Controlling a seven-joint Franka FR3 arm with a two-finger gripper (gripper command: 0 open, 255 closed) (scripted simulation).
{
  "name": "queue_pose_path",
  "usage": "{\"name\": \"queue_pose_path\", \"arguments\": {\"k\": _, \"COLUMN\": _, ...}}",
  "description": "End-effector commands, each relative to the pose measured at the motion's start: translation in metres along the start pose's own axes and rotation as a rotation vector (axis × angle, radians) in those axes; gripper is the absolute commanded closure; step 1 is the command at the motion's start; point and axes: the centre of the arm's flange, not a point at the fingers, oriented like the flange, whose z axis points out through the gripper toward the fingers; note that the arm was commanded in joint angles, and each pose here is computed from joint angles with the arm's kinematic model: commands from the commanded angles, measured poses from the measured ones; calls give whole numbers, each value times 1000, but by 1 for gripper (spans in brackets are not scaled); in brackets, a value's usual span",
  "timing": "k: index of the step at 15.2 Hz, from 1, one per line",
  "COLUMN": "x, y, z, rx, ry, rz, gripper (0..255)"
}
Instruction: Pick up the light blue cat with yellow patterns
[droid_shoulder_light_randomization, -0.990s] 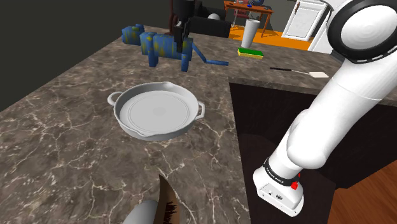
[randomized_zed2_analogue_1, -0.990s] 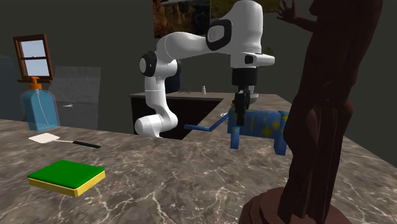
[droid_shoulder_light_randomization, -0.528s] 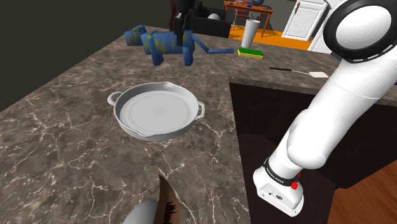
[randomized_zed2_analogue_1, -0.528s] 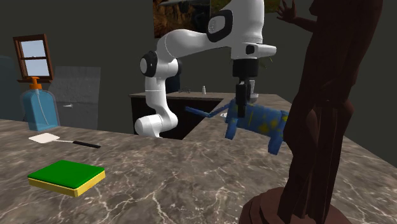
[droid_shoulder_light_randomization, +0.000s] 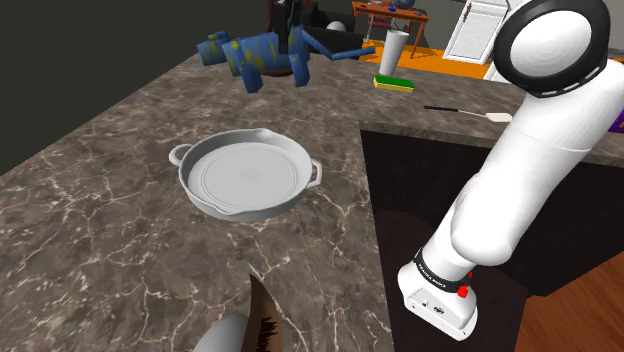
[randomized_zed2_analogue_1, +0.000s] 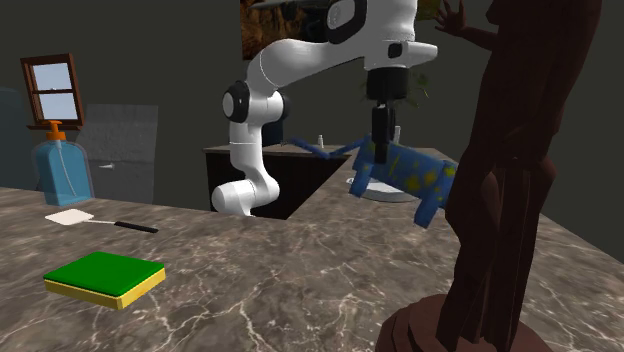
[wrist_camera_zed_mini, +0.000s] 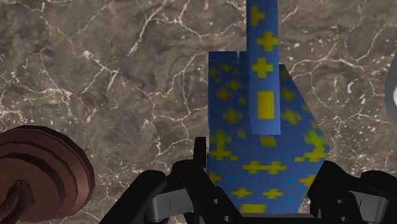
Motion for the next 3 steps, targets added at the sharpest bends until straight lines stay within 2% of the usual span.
{"name": "queue_pose_path", "arguments": {"k": 1, "x": -1, "y": 0, "z": -11, "rx": -1, "ry": 2, "rz": 0, "gripper": 255}}
{"name": "queue_pose_path", "arguments": {"k": 3, "x": -1, "y": 0, "z": -12, "rx": -1, "ry": 2, "rz": 0, "gripper": 255}}
